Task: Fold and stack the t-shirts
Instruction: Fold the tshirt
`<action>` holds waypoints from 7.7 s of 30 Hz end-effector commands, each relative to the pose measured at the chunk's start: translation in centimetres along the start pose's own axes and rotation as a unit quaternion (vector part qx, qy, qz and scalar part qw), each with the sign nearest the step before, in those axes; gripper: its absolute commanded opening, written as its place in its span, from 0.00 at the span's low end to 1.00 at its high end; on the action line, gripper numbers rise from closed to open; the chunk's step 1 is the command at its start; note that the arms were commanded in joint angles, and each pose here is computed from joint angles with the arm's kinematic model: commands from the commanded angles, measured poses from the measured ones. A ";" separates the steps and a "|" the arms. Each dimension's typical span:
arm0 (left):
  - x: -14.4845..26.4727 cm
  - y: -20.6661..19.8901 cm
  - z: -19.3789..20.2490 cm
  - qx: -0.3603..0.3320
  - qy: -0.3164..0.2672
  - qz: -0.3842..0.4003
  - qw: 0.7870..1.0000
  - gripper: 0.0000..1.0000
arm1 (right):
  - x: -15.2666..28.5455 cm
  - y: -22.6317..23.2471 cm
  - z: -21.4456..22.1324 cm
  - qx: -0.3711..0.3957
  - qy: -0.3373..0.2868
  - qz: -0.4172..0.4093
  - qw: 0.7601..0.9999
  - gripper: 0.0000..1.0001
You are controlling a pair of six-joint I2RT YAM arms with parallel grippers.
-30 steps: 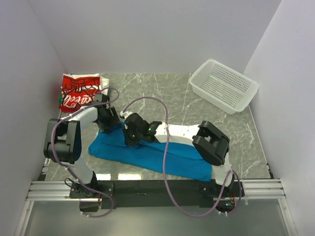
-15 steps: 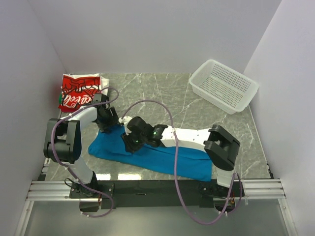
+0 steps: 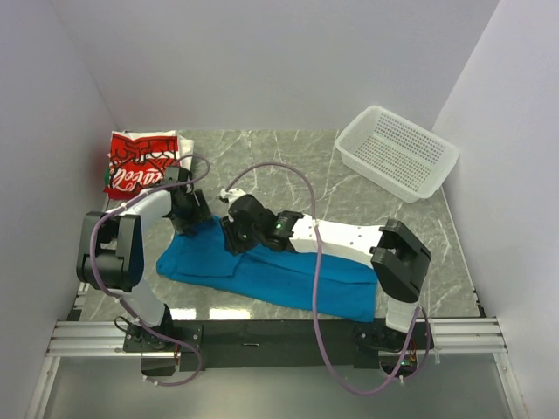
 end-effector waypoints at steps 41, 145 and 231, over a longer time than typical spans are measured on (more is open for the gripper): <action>-3.3 -3.4 0.3 -0.044 0.050 -0.008 0.998 0.74 | 7.2 -20.0 11.9 -0.234 0.054 0.240 0.941 0.40; -8.8 -17.1 -22.6 -0.071 -0.137 0.137 0.979 0.77 | 3.6 -17.0 7.6 -0.182 0.135 0.210 0.951 0.39; 5.8 -11.0 21.3 -0.122 0.043 0.054 0.990 0.70 | 11.1 -18.5 17.1 -0.251 0.127 0.230 0.932 0.13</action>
Point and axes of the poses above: each gripper's point midway between its finger pads, its own x axis back along the fingers, its own y axis along the line the jaws close on, z = x × y, the point moved 1 cm from there along x, back along the fingers, and after that the axes turned 15 degrees about -x, right-handed, at the moved point
